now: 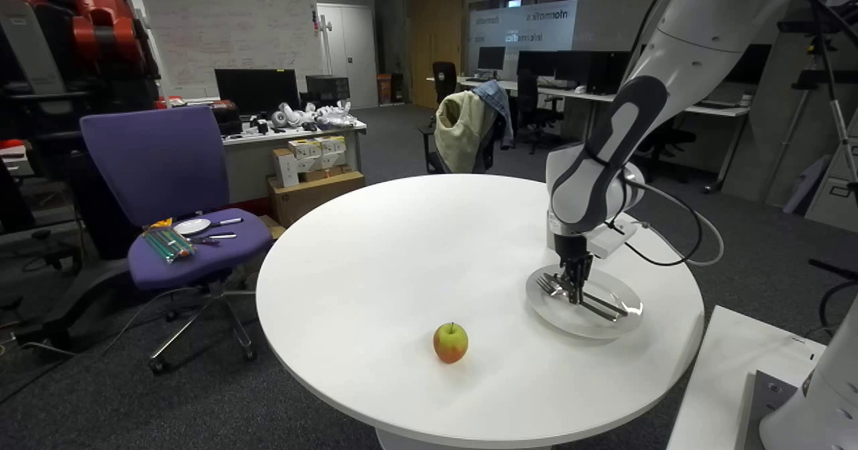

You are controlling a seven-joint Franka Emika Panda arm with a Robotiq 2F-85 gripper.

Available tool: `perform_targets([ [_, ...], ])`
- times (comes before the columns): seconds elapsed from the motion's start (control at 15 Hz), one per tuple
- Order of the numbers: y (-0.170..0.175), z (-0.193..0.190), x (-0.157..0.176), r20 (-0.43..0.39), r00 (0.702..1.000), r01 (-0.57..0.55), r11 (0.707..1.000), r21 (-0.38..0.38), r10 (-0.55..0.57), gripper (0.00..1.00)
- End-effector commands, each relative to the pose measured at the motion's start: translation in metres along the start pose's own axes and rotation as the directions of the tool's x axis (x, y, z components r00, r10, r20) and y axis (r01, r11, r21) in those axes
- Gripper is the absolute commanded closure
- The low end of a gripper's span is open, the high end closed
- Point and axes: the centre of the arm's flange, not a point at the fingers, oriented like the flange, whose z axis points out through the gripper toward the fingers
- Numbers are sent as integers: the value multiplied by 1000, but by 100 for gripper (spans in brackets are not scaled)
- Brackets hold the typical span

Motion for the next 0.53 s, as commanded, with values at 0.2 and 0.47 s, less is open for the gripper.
perform_targets([
  [0.2, 3, 3, 8, -29, 999, 17, 1000, 9, -17, 97],
  [0.47, 2, 4, 9, -30, 999, 19, 1000, 8, -19, 97],
])
